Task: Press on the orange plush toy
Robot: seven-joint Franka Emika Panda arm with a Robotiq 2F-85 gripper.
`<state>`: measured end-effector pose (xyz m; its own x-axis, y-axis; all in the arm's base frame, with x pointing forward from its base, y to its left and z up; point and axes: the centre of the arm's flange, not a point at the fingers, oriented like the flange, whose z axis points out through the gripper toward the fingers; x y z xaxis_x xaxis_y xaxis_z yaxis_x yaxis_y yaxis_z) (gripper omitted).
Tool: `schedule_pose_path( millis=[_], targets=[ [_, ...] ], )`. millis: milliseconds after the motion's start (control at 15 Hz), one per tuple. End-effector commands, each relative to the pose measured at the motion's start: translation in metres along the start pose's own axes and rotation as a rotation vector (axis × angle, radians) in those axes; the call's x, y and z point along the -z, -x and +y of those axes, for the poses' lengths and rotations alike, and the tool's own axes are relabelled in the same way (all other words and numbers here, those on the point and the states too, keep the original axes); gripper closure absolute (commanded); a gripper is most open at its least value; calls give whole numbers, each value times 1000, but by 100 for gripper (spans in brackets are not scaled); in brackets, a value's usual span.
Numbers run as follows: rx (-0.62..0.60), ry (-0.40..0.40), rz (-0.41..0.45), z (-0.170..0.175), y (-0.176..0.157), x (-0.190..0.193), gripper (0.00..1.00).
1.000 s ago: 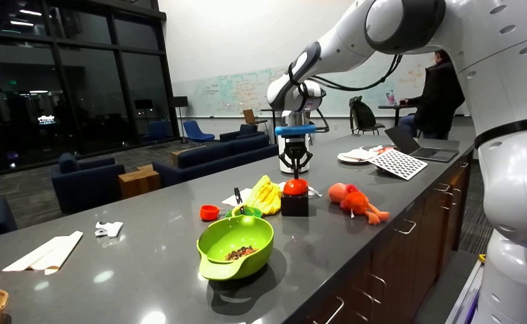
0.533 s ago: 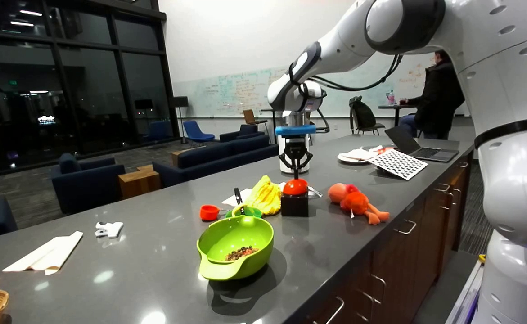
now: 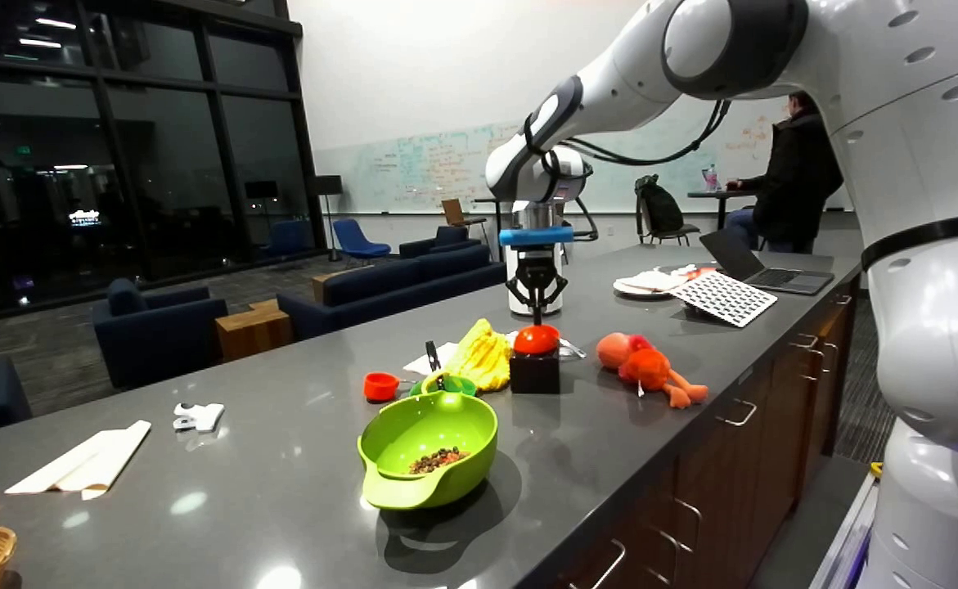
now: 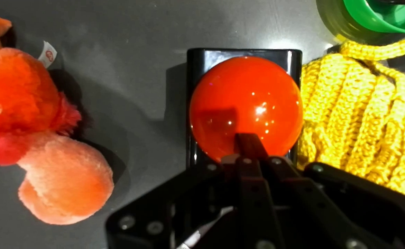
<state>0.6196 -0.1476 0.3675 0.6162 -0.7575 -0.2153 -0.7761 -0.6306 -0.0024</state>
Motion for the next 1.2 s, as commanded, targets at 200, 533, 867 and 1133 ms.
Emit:
schedule_pose_path(
  millis=[200, 533, 867, 1133],
  targets=[
    [46, -54, 68, -19, 9, 43, 100],
    [108, -85, 157, -33, 24, 90, 100],
    [349, -10, 219, -34, 72, 121, 73],
    [568, 53, 239, -33, 135, 128, 50]
  ],
)
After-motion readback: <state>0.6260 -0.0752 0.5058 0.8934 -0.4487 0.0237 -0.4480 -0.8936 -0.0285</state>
